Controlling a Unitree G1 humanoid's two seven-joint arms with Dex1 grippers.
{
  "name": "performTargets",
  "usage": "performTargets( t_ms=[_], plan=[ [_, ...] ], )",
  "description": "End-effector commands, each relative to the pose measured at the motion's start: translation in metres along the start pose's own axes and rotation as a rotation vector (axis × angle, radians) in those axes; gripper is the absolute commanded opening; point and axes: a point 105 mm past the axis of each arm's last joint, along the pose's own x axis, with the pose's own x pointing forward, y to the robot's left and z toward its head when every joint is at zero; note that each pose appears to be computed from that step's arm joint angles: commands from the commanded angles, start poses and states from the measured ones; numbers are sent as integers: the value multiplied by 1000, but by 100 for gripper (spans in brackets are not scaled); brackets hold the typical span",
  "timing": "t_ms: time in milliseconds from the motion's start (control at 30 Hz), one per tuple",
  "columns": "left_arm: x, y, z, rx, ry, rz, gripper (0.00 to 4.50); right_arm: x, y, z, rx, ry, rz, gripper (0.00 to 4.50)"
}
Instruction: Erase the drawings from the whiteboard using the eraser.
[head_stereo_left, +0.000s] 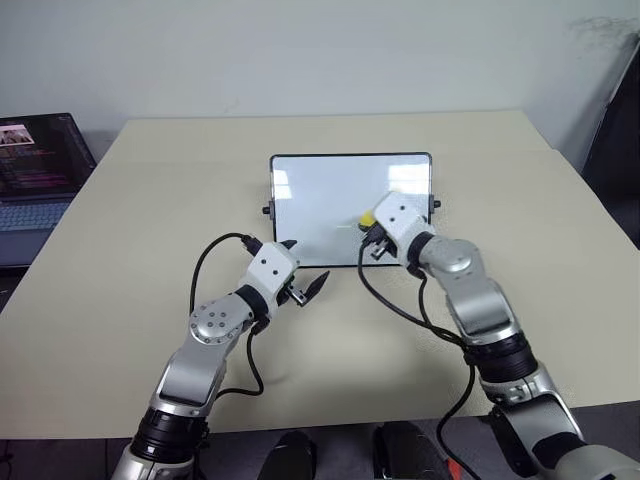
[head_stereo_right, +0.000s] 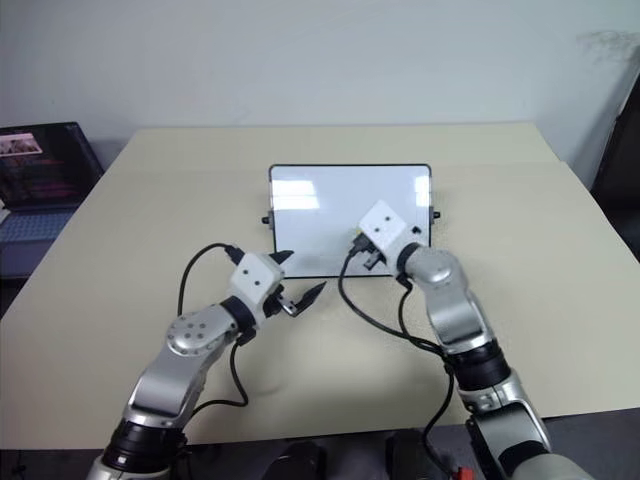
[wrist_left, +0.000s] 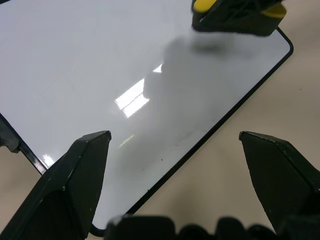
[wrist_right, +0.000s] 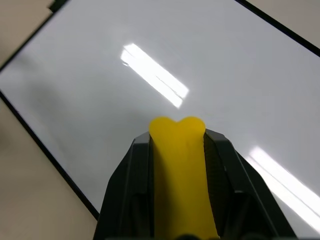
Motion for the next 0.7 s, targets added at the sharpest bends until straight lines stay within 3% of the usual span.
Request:
performTargets(
  t_ms=[33, 133, 333, 700],
  plan=[
    [-4, -6, 18, -19, -68, -34, 450, -21, -26, -6, 75, 32, -95, 107],
    [-6, -13, 25, -54, -100, -104, 450, -47, -46, -34, 236, 148, -192, 107],
    [-5, -26, 45, -111, -162, -261, 450, -76, -54, -62, 453, 277, -312, 107],
    [-2, -58, 51, -115, -197, -519, 450, -87, -43, -85, 679, 369, -375, 107]
  ],
)
